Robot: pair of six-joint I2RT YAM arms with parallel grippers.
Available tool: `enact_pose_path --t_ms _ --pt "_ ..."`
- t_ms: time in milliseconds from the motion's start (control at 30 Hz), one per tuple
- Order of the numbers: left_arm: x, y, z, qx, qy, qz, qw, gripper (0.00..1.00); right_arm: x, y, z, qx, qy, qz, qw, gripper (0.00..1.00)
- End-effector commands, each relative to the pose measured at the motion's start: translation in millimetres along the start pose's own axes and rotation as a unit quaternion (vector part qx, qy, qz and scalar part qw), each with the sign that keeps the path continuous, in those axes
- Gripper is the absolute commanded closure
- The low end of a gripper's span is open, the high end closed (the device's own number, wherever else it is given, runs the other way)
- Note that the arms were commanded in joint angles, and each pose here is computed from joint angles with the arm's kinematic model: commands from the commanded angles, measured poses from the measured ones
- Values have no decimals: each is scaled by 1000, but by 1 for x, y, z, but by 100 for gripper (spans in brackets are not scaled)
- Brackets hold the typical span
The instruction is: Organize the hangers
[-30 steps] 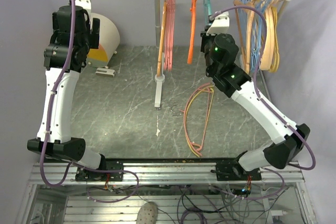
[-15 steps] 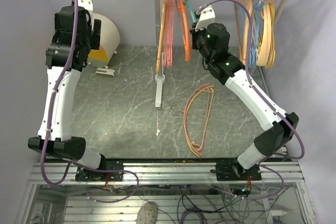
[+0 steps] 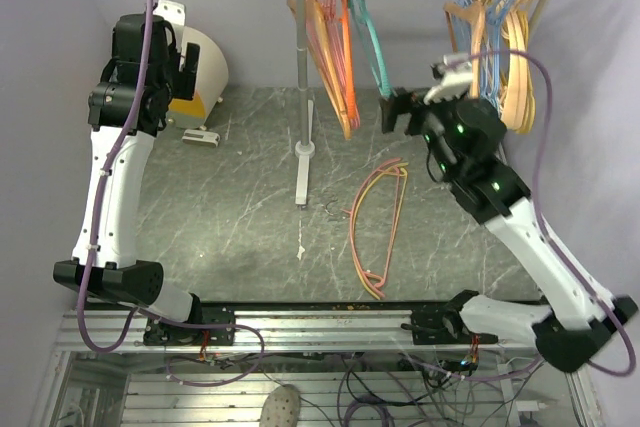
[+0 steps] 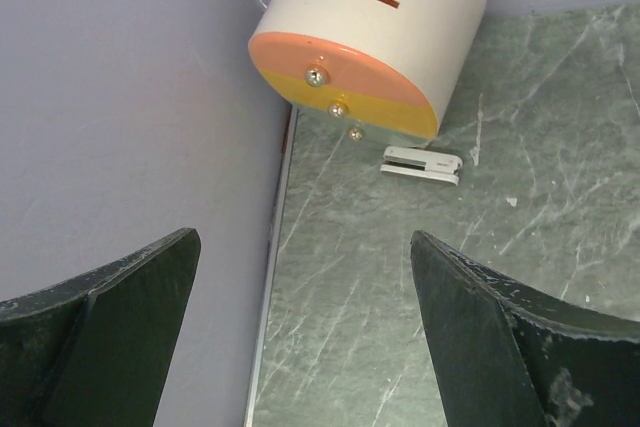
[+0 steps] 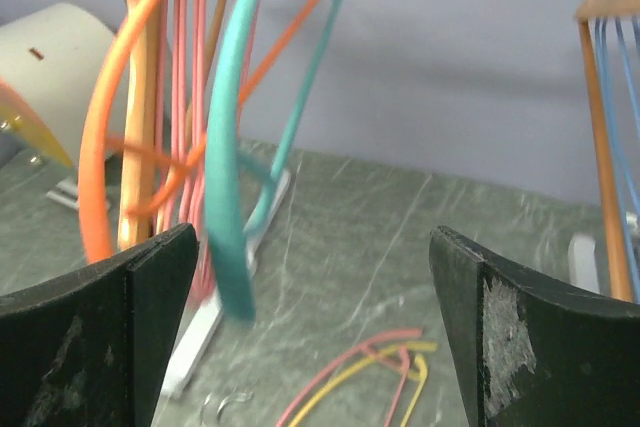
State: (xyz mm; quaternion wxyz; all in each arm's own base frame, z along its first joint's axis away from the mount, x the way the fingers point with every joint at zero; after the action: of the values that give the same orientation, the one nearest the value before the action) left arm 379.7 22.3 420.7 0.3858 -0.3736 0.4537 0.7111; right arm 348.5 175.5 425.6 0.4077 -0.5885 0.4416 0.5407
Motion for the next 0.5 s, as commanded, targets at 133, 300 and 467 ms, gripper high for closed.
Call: enact_pose_path --t_ms 133,300,467 --pt "7 3 -5 29 -14 9 999 2 150 85 35 -94 -112 165 975 0" --pt "5 8 -7 40 -12 2 999 2 241 127 63 -107 -183 264 941 3" --pt "7 11 -8 46 -11 -2 999 2 283 144 96 -105 -167 321 926 14"
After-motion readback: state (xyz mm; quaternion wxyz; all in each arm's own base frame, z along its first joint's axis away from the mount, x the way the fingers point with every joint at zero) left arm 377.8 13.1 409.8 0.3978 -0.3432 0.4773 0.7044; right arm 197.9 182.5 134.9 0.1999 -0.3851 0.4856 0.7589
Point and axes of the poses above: each gripper's point midway between its finger pads, its own y axis back along the fingers, its own z axis along the line the jaws close on, x = y × z, the point moved 1 cm from there along y, back along the fingers, and after that the axes turned 3 degrees about y, right-handed, at the moved point
